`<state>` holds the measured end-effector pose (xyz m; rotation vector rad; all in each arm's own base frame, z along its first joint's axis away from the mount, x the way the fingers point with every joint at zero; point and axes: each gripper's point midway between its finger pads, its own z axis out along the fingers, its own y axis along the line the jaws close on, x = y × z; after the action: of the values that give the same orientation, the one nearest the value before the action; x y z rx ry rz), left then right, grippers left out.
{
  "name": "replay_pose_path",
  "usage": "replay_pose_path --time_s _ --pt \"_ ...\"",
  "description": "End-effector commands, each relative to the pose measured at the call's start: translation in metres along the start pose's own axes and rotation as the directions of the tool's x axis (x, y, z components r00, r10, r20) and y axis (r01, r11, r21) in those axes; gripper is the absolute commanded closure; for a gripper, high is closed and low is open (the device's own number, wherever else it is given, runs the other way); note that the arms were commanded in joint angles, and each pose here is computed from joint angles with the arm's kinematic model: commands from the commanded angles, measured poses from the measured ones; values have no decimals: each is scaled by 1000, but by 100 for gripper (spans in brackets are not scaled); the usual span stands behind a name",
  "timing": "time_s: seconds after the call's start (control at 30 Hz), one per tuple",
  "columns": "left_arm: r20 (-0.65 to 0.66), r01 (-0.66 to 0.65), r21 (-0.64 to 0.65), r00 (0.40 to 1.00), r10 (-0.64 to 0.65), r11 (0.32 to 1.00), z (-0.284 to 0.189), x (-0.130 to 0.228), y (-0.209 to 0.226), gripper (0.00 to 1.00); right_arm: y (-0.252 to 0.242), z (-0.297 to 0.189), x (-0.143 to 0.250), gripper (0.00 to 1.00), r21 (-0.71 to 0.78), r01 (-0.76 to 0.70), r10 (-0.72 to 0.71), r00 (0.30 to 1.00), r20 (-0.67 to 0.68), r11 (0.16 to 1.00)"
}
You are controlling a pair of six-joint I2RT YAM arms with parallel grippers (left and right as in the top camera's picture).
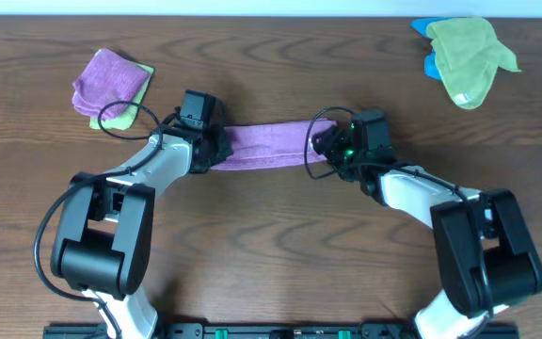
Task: Fold the cloth
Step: 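Grasp both ends of the purple strip with both grippers, then fold the strip's right end toward the left gripper with the right gripper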
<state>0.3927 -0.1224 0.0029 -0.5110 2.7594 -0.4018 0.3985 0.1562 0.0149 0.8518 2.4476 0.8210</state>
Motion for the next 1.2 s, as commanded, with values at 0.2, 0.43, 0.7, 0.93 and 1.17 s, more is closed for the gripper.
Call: replay_pose_path --time_s 0.2,0.43,0.7,0.93,1.17 --pt "-5 -11 -39 1000 11 999 4 0 8 94 -39 14 -2 52 120 -19 13 999 45 993" --pt "-28 -8 -57 1000 7 998 4 6 12 94 -33 20 -8 88 89 60 -66 996 65 994" --pt "-31 -9 -58 999 8 998 4 7 12 94 -5 10 -14 99 8 214 -214 973 82 977" --pt "-37 -15 -62 999 13 998 3 7 13 94 37 -20 -21 99 -75 319 -306 940 149 945" --pt "-27 -16 -45 1000 15 999 0 1 6 94 68 -27 11 99 -154 386 -369 921 124 910"
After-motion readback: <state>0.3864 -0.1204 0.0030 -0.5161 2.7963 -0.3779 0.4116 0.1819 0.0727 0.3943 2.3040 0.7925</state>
